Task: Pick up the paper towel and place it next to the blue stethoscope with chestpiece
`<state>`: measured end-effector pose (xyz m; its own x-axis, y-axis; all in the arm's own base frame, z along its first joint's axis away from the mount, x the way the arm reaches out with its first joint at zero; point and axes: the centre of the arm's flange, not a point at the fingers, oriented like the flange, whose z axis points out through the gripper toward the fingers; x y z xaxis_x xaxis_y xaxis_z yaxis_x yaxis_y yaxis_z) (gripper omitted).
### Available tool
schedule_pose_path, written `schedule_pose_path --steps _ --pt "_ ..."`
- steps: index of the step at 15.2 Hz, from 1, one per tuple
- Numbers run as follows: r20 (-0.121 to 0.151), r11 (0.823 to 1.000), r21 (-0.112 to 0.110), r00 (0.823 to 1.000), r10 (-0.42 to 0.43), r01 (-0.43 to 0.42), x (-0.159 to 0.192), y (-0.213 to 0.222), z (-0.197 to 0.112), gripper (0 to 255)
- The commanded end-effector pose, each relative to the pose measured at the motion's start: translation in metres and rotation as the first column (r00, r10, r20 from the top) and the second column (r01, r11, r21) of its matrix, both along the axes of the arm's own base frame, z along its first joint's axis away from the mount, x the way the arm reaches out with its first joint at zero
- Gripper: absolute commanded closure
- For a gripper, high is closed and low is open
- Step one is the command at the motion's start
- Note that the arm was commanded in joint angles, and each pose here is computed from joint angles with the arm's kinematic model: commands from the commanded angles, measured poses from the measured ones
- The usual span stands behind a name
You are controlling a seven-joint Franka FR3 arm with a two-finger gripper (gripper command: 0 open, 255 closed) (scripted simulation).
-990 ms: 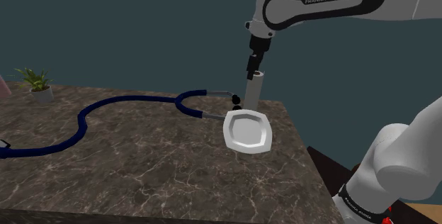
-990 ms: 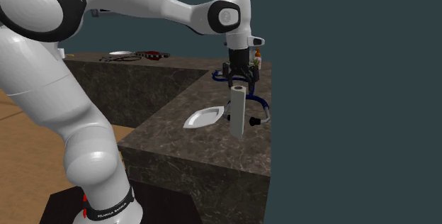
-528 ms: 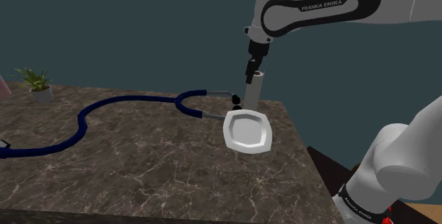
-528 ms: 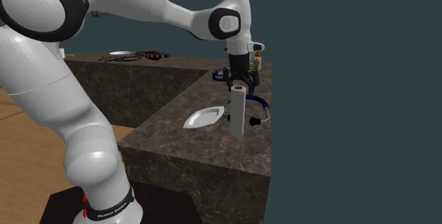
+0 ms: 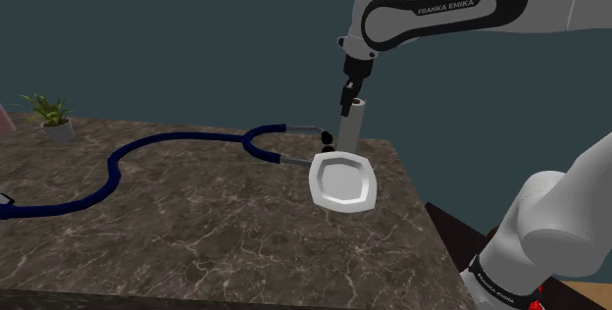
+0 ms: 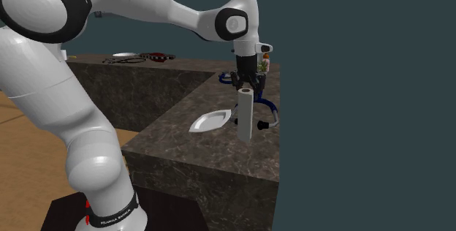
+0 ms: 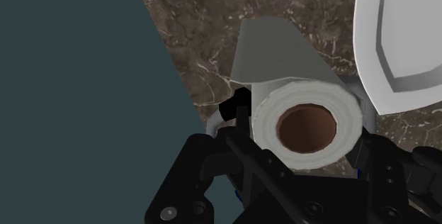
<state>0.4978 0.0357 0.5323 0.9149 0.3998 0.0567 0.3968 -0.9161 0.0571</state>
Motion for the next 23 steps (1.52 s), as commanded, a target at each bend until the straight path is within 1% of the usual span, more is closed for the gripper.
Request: schedule_pose_path --steps 1,5,23 --pt "-0.001 1.000 -0.001 1.000 -0.001 0.001 0.000 -0.001 -0.001 255" --pt "-0.001 1.000 -0.001 1.000 -0.001 0.001 0.000 -0.001 -0.001 255" --pt "-0.001 1.000 -0.001 1.000 -0.001 0.001 0.000 -0.001 0.094 255"
